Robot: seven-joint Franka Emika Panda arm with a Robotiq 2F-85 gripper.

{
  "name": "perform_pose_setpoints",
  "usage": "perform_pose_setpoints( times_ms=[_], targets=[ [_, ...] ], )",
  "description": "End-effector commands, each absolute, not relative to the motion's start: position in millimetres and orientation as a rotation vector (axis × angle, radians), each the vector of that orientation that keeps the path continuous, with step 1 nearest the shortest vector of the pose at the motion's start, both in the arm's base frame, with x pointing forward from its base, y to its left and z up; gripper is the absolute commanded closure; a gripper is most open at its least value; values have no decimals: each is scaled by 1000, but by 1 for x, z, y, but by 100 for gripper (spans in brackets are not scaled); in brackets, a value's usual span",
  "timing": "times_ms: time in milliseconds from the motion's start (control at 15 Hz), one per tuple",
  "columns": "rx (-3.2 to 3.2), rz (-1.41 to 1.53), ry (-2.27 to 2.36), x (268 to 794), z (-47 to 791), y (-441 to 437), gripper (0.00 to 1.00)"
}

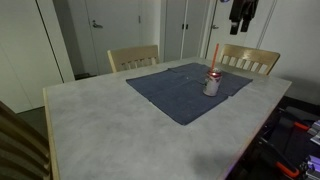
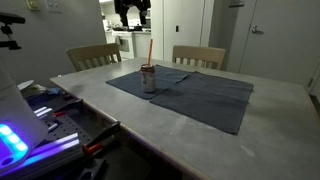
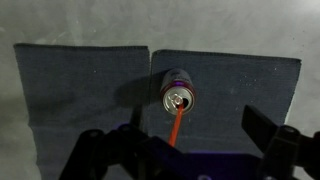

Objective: Remove the straw from the can and put it on the table

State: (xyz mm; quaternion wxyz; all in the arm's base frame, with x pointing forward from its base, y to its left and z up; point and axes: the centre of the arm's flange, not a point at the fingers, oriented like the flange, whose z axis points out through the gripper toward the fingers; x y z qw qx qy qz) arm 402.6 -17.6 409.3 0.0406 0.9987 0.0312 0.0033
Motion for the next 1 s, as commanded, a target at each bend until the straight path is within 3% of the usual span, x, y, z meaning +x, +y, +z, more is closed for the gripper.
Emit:
perform_pose_setpoints(
  times_ms=[0,933],
  targets=[
    [3089,-39,114,421,372,-22,0],
    [3081,-14,82,416,382,-16,0]
  ],
)
